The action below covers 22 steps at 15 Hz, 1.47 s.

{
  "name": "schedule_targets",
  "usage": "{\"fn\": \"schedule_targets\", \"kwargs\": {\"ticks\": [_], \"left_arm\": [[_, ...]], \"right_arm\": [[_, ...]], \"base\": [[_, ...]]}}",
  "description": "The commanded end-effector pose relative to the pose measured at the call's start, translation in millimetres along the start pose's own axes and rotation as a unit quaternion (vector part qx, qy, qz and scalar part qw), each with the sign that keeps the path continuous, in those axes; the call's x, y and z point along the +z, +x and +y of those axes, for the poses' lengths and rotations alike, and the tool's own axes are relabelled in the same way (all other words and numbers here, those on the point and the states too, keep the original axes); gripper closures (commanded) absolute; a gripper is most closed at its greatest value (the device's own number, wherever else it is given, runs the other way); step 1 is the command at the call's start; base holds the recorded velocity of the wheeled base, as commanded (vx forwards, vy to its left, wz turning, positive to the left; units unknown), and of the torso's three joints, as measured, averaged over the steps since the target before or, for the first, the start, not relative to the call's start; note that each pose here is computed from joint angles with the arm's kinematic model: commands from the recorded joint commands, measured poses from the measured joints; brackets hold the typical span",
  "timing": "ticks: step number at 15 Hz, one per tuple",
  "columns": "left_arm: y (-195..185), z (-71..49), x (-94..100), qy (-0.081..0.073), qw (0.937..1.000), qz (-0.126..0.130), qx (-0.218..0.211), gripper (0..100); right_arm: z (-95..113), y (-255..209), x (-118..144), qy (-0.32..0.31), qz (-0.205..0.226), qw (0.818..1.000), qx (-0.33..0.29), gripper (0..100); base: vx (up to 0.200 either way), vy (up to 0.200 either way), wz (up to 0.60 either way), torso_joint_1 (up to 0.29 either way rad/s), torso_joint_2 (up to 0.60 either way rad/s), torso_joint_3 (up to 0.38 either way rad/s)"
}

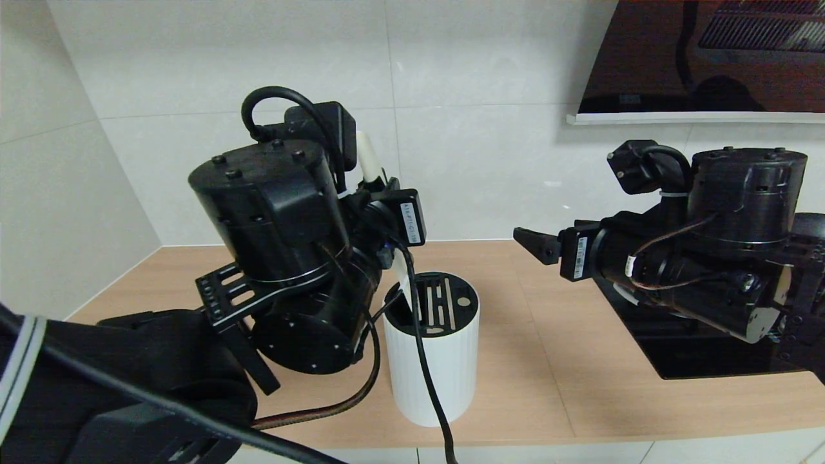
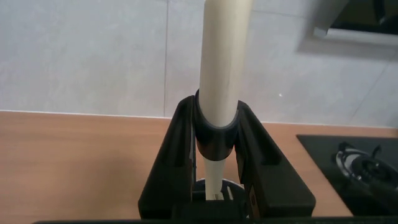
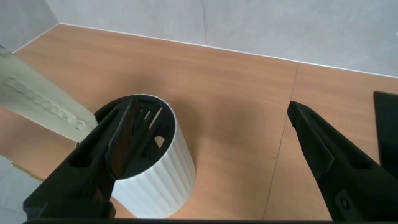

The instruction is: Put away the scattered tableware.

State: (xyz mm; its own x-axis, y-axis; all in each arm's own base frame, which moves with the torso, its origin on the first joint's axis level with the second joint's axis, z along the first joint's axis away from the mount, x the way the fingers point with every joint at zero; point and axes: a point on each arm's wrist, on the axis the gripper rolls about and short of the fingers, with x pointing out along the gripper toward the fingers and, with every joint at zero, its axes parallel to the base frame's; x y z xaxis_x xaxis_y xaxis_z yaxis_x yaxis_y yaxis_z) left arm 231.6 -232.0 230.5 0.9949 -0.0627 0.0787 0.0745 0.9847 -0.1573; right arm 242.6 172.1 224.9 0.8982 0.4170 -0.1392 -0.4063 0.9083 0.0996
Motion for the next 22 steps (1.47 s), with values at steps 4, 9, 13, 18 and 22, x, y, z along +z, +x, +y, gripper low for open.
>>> {"fn": "schedule_targets", "kwargs": {"ticks": [4, 9, 13, 18, 22], "left_arm": [[6.2, 0.9, -8.8, 0.008, 0.9999, 0.008, 0.007, 100], [11.5, -2.7, -24.7, 0.014, 0.9997, 0.018, 0.009, 100], [10.2, -0.9, -40.2, 0.029, 0.9988, 0.037, 0.01, 100], [16.4, -7.1, -63.2, 0.031, 0.9986, 0.042, 0.008, 100], [16.6, -7.2, -75.0, 0.043, 0.9976, 0.055, 0.006, 100]], "right_arm": [[0.0, -1.1, 0.4, 0.0, -0.001, 1.0, 0.0, 0], [-0.4, -0.9, -1.7, 0.0, 0.001, 1.0, -0.003, 0], [-0.6, 0.3, -2.5, -0.001, 0.001, 1.0, -0.011, 0], [-0.5, 0.3, -1.9, -0.001, -0.001, 1.0, -0.011, 0], [-0.5, 0.7, -2.3, -0.001, 0.0, 1.0, -0.011, 0]], "base": [[0.0, 0.0, 0.0, 0.0, 0.0, 0.0], [0.0, 0.0, 0.0, 0.0, 0.0, 0.0], [0.0, 0.0, 0.0, 0.0, 0.0, 0.0], [0.0, 0.0, 0.0, 0.0, 0.0, 0.0], [0.0, 0.0, 0.0, 0.0, 0.0, 0.0]]}}
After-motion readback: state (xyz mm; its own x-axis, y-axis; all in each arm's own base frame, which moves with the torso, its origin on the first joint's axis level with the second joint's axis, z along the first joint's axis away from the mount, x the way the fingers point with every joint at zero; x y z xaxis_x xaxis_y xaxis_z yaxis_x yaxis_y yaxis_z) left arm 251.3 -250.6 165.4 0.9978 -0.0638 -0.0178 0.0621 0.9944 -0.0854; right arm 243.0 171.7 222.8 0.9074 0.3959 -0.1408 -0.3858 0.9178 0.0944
